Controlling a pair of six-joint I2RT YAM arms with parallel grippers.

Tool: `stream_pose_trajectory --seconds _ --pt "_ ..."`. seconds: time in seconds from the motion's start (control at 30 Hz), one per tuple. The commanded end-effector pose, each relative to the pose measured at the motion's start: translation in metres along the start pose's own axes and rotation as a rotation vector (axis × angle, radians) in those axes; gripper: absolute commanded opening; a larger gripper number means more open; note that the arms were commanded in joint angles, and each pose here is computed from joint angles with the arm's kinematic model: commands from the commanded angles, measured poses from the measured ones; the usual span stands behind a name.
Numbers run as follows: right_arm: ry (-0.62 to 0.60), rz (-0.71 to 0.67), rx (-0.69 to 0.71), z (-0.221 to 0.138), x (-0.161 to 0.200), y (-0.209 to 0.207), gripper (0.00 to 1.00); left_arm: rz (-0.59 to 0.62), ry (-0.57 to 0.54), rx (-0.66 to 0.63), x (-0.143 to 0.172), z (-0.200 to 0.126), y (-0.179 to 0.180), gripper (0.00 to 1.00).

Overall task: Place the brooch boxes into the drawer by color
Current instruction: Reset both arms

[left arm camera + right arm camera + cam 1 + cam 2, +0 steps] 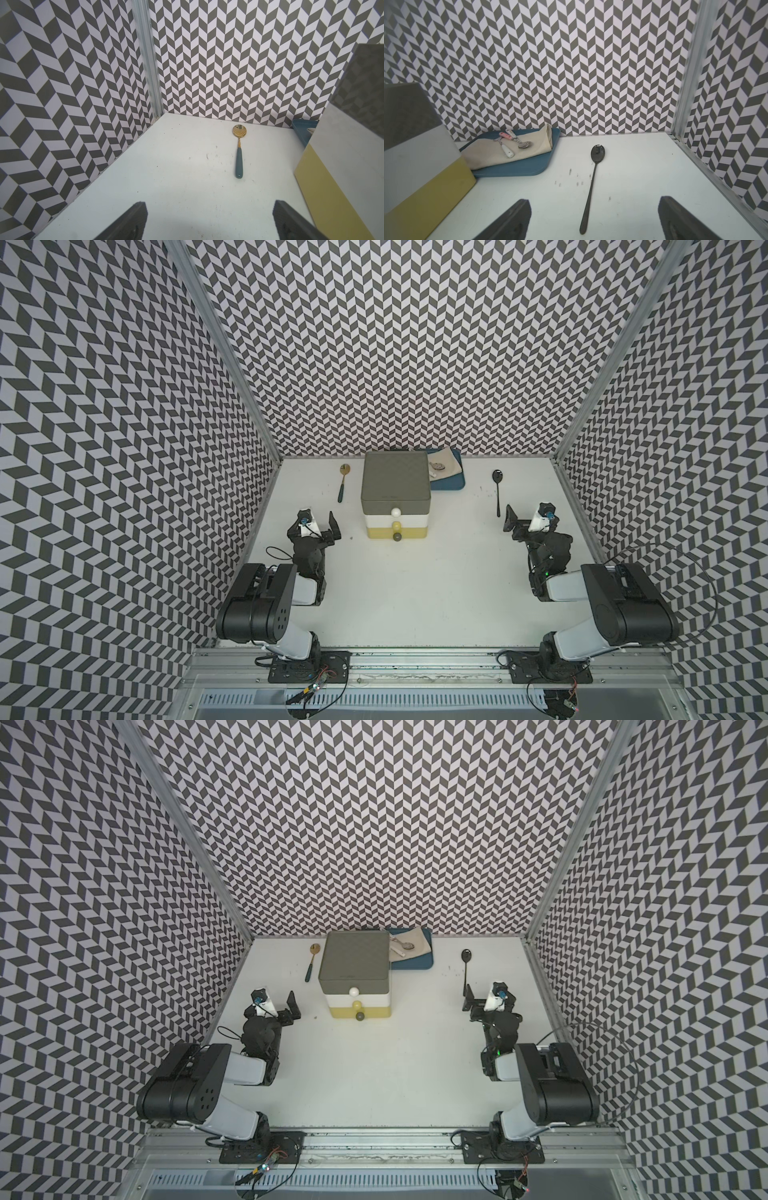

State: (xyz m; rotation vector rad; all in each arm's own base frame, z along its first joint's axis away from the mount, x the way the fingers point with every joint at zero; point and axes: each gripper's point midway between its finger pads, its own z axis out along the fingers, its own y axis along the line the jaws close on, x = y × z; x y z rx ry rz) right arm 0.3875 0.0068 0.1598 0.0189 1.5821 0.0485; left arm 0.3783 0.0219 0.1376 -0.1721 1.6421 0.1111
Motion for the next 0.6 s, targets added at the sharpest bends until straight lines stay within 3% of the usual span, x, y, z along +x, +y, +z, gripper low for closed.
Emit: stream_pose_trajectory --seconds 0.0,0.57 --pt "0.019 -0.026 -0.033 -0.0009 0.0071 0.0065 0.99 0.002 -0.027 -0.003 -0.0066 -0.0009 -0.0007 1.0" --pt "0.003 -0.027 -0.033 -0.0021 0.0053 0.0066 0.99 0.002 -0.027 -0.003 -0.0064 -0.0009 -0.0007 1.0"
